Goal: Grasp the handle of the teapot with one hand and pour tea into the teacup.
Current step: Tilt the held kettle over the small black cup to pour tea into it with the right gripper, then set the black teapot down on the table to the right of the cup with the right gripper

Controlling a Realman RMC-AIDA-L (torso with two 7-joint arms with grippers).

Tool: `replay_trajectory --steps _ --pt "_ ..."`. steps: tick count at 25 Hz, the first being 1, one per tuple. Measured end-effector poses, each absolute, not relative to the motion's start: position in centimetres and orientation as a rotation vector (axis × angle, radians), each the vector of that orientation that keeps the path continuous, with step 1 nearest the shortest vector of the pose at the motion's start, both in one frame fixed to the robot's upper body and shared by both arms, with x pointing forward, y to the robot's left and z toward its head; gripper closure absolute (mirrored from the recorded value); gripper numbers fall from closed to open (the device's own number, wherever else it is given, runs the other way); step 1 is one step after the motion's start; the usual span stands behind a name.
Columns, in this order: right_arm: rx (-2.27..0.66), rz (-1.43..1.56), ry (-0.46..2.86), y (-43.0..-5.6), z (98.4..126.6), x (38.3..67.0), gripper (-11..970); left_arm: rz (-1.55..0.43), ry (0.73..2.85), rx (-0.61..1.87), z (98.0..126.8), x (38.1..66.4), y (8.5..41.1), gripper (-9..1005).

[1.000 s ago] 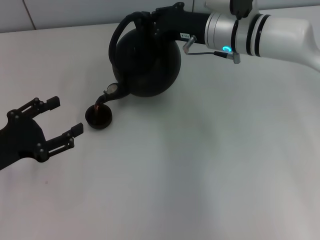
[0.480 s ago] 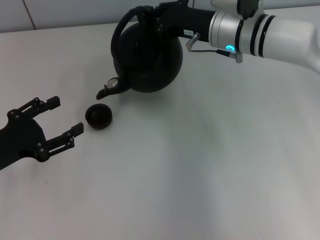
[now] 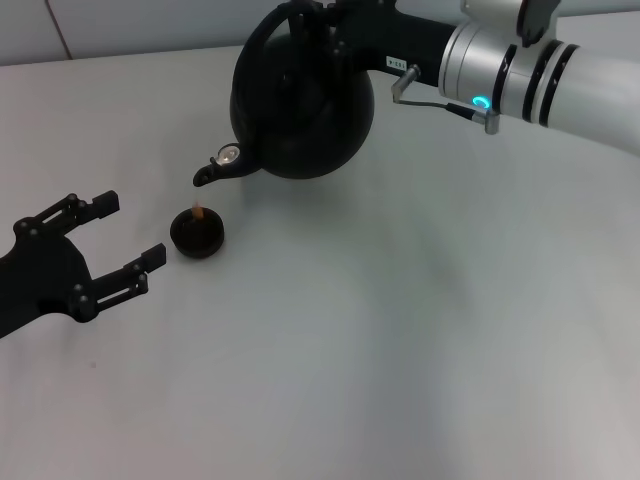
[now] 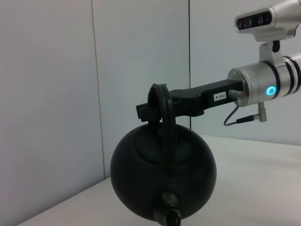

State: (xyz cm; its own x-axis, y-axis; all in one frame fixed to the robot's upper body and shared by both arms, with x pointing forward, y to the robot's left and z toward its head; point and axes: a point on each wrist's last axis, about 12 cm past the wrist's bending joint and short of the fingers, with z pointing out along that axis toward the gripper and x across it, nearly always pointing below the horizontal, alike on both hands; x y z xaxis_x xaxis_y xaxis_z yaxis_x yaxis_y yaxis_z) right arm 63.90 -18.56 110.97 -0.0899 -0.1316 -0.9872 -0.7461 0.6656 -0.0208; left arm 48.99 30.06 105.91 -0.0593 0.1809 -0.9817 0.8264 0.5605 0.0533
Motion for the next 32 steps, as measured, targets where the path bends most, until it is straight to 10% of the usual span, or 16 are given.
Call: replay_trajectory --steps 32 --pt "-0.482 0.632 1.644 -23.5 107.5 60.1 792 -0.659 1.555 0.893 106.3 49.6 29.7 188"
